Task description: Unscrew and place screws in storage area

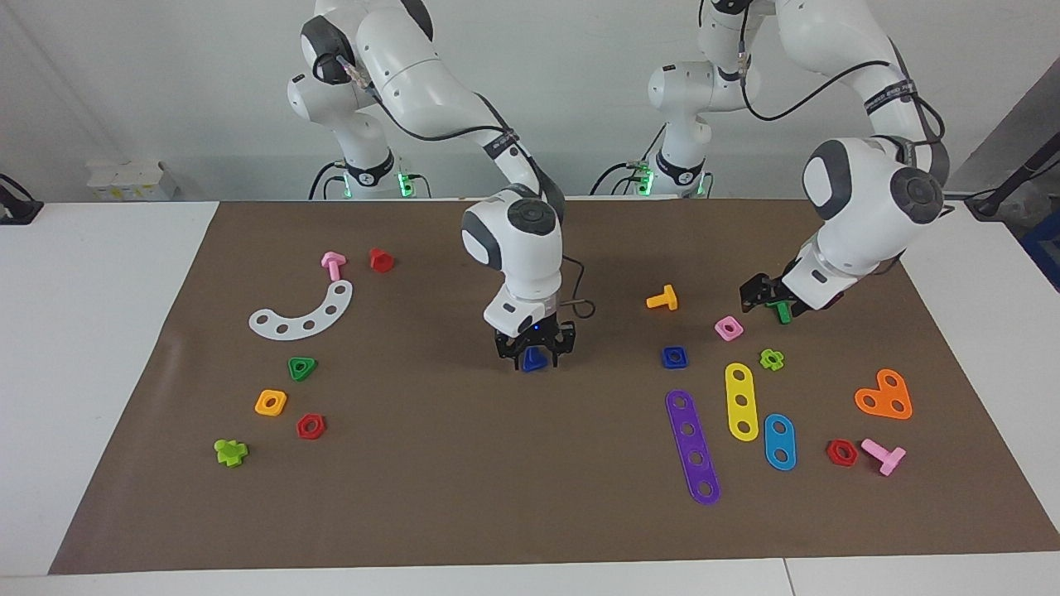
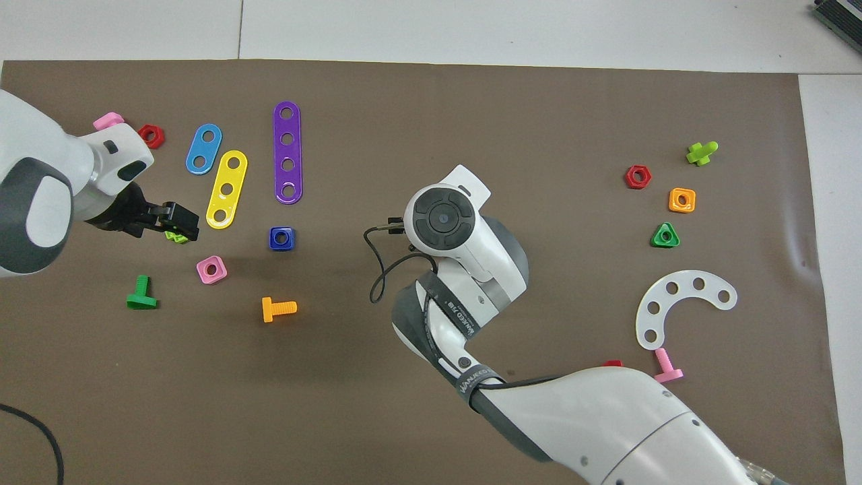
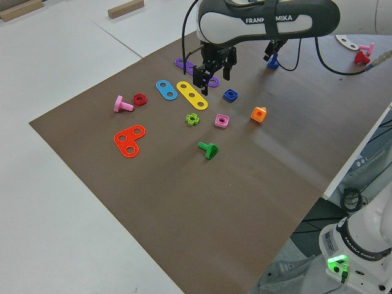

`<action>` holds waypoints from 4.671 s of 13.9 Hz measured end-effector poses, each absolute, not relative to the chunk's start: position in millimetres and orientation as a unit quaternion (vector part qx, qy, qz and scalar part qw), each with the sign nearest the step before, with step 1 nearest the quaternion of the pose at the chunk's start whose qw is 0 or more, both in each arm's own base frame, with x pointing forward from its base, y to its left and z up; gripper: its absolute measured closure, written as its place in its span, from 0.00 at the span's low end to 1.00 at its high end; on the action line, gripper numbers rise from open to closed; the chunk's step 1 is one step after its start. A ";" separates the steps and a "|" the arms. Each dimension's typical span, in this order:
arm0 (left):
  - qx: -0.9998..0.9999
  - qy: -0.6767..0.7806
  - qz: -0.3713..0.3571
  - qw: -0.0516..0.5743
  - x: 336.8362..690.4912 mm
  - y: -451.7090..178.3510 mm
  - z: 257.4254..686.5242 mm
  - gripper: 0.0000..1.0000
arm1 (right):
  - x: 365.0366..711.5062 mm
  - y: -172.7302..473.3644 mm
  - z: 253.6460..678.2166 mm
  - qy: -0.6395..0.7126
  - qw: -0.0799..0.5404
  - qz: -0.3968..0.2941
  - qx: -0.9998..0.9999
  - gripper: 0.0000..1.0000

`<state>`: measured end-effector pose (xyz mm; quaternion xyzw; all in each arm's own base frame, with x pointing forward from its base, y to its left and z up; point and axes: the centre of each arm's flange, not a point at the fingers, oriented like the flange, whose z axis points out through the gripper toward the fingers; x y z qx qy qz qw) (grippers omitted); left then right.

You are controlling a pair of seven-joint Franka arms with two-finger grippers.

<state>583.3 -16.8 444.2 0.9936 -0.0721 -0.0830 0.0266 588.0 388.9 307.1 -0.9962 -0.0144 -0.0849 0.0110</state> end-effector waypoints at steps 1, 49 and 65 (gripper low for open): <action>0.994 -0.074 -0.081 0.019 577.2 -14.1 458.1 0.00 | 587.7 388.5 306.4 -0.014 0.010 -0.084 -0.996 0.34; 0.997 -0.073 -0.032 -0.002 589.3 -9.2 593.8 0.00 | 581.9 39.2 566.9 0.080 -0.014 -0.070 -0.994 0.01; 0.997 -0.073 0.012 -0.005 599.1 -8.9 600.1 0.00 | 557.8 27.5 616.7 0.041 -0.011 -0.029 -0.999 0.00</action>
